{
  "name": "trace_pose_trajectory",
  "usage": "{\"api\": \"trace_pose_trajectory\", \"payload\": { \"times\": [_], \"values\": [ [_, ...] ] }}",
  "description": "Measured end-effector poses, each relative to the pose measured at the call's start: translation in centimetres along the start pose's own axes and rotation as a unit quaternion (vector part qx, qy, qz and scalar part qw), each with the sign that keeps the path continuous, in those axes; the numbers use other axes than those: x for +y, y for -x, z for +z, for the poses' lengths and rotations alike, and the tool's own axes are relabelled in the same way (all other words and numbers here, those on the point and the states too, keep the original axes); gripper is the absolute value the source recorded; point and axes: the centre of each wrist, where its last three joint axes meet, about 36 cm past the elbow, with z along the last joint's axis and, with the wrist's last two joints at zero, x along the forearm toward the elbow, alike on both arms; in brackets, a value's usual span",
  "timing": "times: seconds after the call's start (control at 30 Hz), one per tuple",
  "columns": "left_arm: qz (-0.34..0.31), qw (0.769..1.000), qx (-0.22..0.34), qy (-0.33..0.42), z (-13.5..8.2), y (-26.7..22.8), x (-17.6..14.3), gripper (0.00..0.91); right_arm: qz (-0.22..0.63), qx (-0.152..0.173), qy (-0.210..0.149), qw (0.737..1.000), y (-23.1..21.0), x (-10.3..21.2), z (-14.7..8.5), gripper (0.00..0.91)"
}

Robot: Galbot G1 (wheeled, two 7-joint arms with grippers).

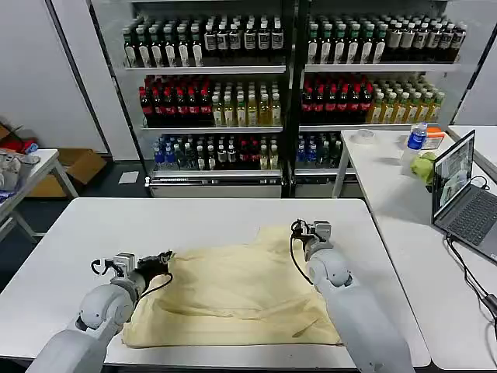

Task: Fold and organize the clothes.

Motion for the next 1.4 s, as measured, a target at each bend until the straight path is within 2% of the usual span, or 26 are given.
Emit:
{"api": "trace_pose_trajectory", "payload": {
  "times": [0.33,0.73,1.1,1.4],
  "values": [
    [0.006,1.0,-0.019,-0.004,-0.6,-2.4,0.1,0.01,-0.018,-0.039,-0.003,0.999,-5.1,-1.3,-0.7,0.0],
    [0.005,1.0,-0.029,-0.007,-0.1,-6.5,0.5,0.01,-0.034,-0.052,-0.013,0.998,-13.0,-3.5,0.5,0.0],
    [0.003,1.0,-0.017,-0.012,1.4,-9.4,0.3,0.01,-0.028,-0.045,-0.014,0.999,-19.2,-4.2,1.8,0.0],
    [0.007,1.0,-0.006,-0.007,3.1,-11.4,-0.5,0.01,-0.023,-0.02,-0.011,0.999,-22.7,-4.2,2.9,0.0]
  ]
}}
